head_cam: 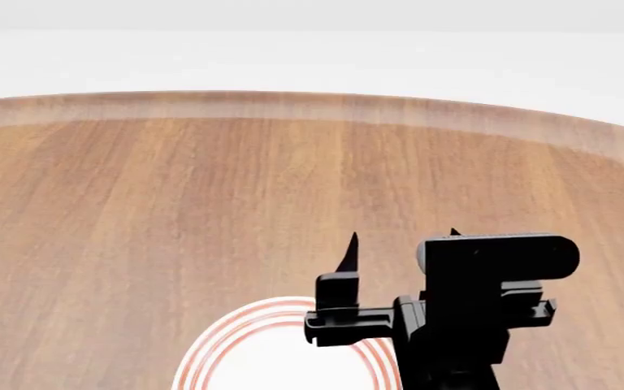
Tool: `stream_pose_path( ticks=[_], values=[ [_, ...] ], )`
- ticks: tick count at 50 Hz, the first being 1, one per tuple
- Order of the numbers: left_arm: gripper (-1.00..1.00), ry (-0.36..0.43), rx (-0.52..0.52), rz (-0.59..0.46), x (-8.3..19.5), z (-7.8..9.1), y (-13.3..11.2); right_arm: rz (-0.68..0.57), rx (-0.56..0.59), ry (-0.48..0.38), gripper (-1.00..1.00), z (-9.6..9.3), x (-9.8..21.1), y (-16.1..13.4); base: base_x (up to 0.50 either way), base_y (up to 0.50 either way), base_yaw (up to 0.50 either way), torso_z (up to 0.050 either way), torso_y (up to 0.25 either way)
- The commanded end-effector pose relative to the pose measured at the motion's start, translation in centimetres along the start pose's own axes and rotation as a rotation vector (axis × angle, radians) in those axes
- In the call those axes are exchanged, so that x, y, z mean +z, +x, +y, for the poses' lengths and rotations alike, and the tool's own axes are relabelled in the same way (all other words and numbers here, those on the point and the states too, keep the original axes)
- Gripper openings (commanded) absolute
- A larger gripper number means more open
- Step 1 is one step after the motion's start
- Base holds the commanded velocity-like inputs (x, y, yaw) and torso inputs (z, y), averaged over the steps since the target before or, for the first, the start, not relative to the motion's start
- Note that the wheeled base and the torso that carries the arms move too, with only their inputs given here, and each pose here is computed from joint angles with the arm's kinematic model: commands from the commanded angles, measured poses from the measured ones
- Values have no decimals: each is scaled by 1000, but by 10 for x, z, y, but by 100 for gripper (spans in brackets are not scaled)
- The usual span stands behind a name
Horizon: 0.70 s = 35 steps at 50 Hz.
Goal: Pick up the red mug and put it on the plate
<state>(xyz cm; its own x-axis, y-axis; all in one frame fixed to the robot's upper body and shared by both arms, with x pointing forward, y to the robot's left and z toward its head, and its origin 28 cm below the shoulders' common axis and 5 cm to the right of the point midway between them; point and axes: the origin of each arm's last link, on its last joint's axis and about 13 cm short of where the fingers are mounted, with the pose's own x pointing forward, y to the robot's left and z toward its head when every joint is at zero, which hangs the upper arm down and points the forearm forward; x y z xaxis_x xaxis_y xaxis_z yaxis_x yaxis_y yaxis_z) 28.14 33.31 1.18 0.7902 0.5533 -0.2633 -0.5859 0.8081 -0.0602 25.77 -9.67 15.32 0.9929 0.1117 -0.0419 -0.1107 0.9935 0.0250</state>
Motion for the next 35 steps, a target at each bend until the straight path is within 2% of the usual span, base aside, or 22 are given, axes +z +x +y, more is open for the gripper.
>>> stream_pose_path(
  ticks=[1,15,21,28,29,35],
  values=[
    [100,10,33,17,-1,2,15,4,9,-1,100,1,-1,0,0,0,0,0,0],
    [100,12,56,70,-14,4,30,11,12,-1,100,1,-4,0,0,0,0,0,0],
    [100,15,94,132,-19,6,30,9,13,1,100,1,-4,0,0,0,0,0,0],
    [100,14,96,127,-18,6,31,13,15,2,100,1,-5,1,0,0,0,0,0],
    [-100,13,98,121,-17,6,31,13,15,2,100,1,-5,1,0,0,0,0,0],
    [-100,18,88,113,-18,5,30,19,17,4,100,1,-8,2,0,0,0,0,0]
  ],
)
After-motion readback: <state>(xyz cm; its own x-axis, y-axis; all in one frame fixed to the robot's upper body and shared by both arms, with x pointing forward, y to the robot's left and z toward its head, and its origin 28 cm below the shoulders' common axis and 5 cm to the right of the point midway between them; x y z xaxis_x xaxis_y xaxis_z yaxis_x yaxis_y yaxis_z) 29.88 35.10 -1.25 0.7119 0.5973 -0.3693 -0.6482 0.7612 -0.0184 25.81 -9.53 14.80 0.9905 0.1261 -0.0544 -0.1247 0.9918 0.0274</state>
